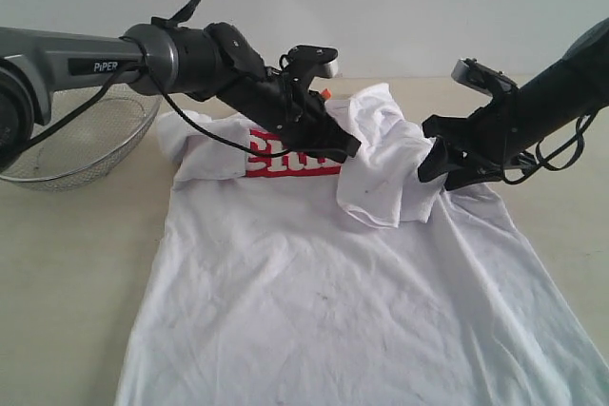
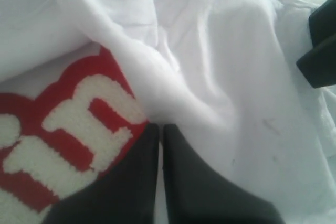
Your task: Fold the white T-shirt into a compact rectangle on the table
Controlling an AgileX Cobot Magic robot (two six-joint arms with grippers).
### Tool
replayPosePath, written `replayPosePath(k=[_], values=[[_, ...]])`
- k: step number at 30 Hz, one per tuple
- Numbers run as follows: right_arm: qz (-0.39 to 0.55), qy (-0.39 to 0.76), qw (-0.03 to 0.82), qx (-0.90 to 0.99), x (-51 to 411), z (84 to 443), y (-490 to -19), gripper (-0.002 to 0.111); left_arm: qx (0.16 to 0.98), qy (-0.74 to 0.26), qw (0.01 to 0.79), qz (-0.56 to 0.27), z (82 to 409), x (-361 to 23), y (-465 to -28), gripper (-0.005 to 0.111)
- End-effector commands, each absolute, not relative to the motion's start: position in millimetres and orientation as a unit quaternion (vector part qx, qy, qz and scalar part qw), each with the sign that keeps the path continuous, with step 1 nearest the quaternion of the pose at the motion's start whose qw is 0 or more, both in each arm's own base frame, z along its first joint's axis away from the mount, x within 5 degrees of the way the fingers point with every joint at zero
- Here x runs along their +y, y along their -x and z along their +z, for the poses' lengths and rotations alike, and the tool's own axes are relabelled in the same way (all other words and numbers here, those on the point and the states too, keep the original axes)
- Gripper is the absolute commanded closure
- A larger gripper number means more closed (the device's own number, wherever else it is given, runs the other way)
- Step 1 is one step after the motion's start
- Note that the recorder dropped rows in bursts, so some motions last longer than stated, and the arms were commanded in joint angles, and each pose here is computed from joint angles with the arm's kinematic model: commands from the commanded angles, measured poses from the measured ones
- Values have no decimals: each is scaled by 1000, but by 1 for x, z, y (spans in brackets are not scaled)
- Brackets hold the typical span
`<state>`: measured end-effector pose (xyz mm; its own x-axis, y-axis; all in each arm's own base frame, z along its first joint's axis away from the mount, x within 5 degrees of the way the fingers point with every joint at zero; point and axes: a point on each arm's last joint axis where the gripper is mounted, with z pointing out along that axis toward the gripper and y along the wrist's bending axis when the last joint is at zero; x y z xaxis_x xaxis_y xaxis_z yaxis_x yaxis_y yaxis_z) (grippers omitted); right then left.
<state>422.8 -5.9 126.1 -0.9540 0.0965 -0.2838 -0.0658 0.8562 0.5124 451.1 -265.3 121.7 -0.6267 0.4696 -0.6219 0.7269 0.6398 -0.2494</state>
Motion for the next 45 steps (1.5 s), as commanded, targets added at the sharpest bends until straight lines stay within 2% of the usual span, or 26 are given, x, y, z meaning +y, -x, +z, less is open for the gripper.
replayPosePath(k=[1,5,10,14,18,26,33,39,45], values=[[262,-4,159,952,-6,128,-424,78,865,-335,262,-266,116,-273,-456,102],[264,-3,156,952,-6,124,-424,99,863,-332,262,-276,112,-277,-460,102],[263,8,159,952,-6,124,-424,108,862,-331,266,-276,111,-278,-463,102],[262,17,154,953,-6,123,-423,108,860,-349,250,-275,114,-277,-459,102],[257,22,153,954,-7,123,-423,108,854,-355,260,-278,133,-277,-457,102],[253,24,154,955,-7,122,-423,108,840,-372,269,-290,144,-283,-453,102],[259,26,147,954,-6,123,-421,108,846,-367,269,-279,109,-292,-454,102],[267,27,137,953,-5,124,-419,108,855,-364,280,-240,94,-283,-462,102],[248,20,128,960,-8,121,-418,109,863,-356,264,-243,80,-280,-463,102]])
